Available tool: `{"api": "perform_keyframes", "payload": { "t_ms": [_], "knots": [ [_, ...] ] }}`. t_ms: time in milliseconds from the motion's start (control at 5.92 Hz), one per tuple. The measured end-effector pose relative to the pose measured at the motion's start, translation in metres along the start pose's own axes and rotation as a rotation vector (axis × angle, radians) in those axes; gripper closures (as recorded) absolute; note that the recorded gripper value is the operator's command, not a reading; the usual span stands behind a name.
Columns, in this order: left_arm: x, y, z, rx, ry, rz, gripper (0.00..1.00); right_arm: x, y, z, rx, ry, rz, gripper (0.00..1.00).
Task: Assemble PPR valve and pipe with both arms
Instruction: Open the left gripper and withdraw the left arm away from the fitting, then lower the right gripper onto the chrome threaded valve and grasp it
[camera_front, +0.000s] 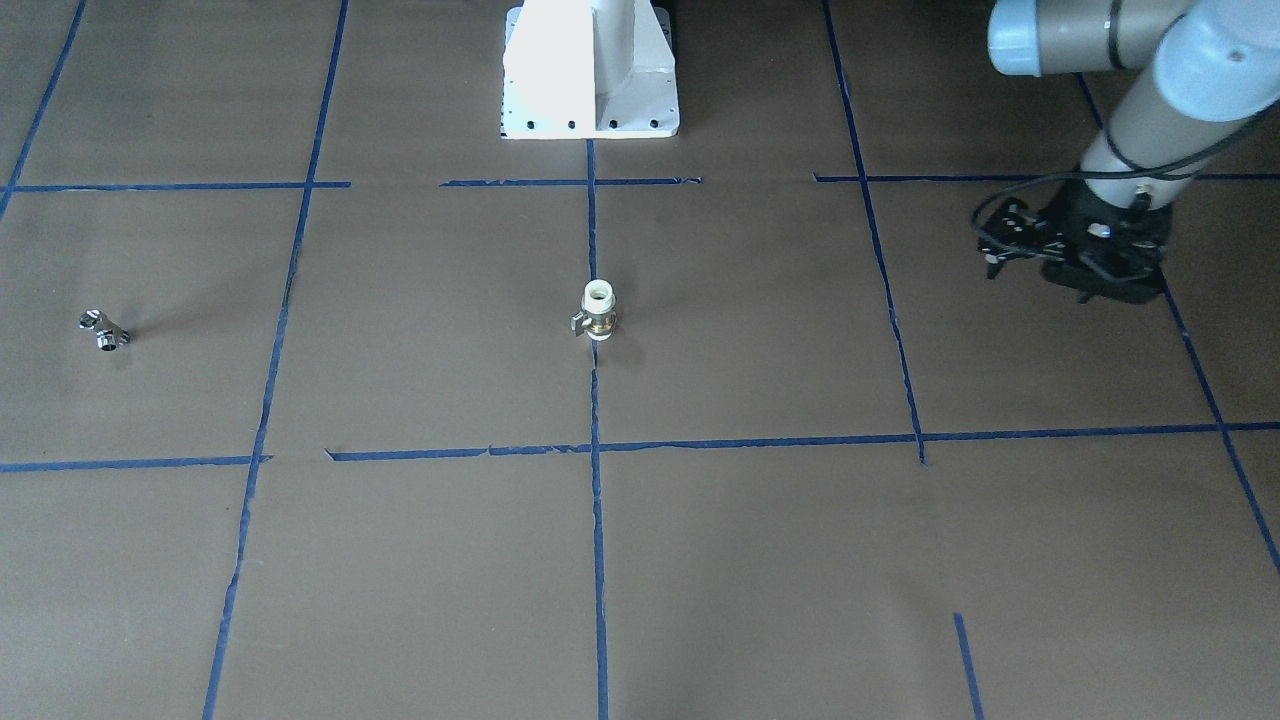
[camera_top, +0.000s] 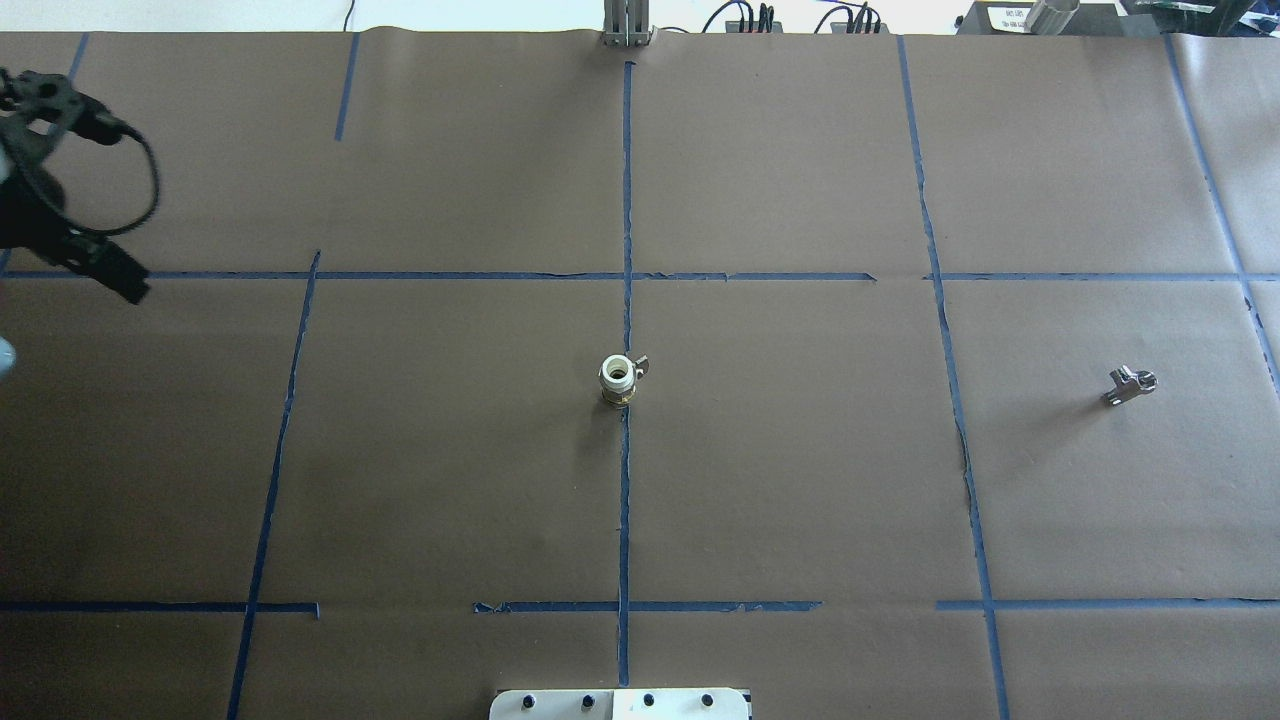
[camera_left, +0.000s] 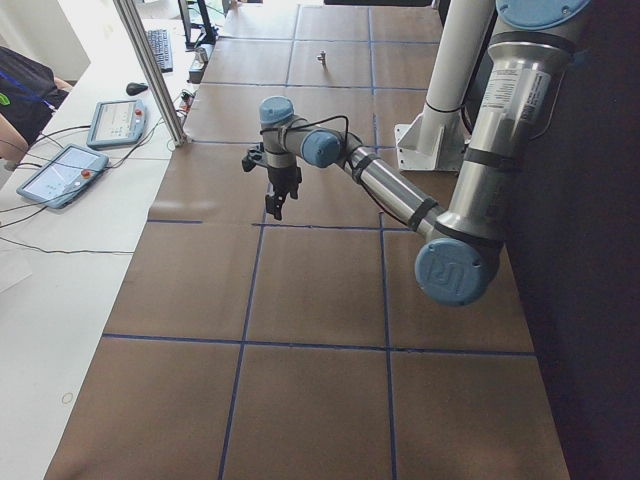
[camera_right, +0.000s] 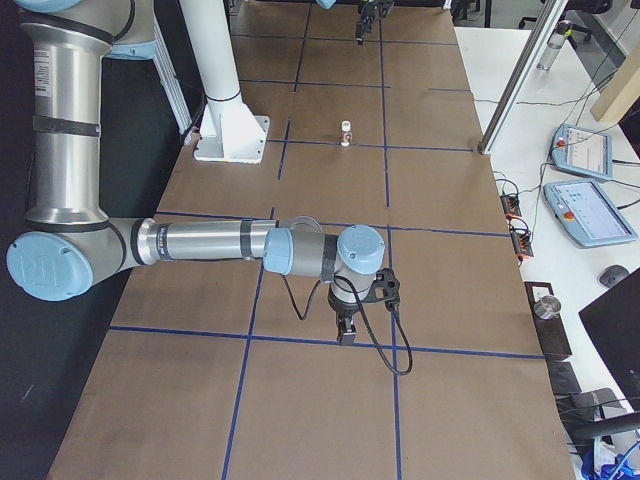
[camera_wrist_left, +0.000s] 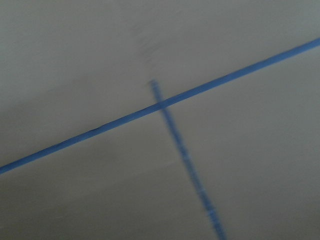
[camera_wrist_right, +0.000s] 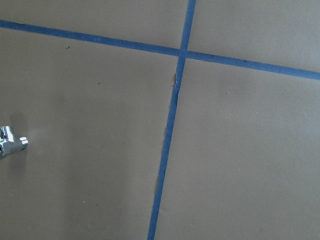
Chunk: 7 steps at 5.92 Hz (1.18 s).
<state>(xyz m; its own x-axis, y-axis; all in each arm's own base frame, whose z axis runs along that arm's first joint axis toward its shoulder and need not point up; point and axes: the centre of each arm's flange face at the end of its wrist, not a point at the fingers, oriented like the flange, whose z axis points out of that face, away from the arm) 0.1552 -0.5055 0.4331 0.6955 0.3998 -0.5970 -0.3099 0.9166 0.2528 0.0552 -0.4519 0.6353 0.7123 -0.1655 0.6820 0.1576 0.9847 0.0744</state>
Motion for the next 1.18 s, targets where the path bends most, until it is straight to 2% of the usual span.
{"api": "perform_keyframes", "payload": {
  "t_ms": [338, 507, 676, 845, 1183],
  "knots": [
    [-0.154, 0.103, -0.002, -0.023, 0.052, -0.061, 0.0, -0.003, -0.003, -0.002, 0.021, -0.005, -0.012, 0.0],
    [-0.207, 0.159, -0.001, -0.013, 0.074, -0.147, 0.0, -0.005, -0.004, -0.004, 0.027, -0.017, -0.009, 0.0],
    [-0.235, 0.194, -0.003, 0.002, 0.085, -0.224, 0.0, -0.014, -0.007, -0.005, 0.03, -0.026, 0.013, 0.0],
    [-0.246, 0.209, -0.003, 0.012, 0.091, -0.269, 0.0, -0.036, -0.013, 0.001, 0.035, -0.029, 0.045, 0.0],
    [-0.249, 0.212, -0.004, 0.037, 0.084, -0.295, 0.0, -0.092, -0.016, 0.041, 0.098, -0.039, 0.106, 0.0]
  ]
}}
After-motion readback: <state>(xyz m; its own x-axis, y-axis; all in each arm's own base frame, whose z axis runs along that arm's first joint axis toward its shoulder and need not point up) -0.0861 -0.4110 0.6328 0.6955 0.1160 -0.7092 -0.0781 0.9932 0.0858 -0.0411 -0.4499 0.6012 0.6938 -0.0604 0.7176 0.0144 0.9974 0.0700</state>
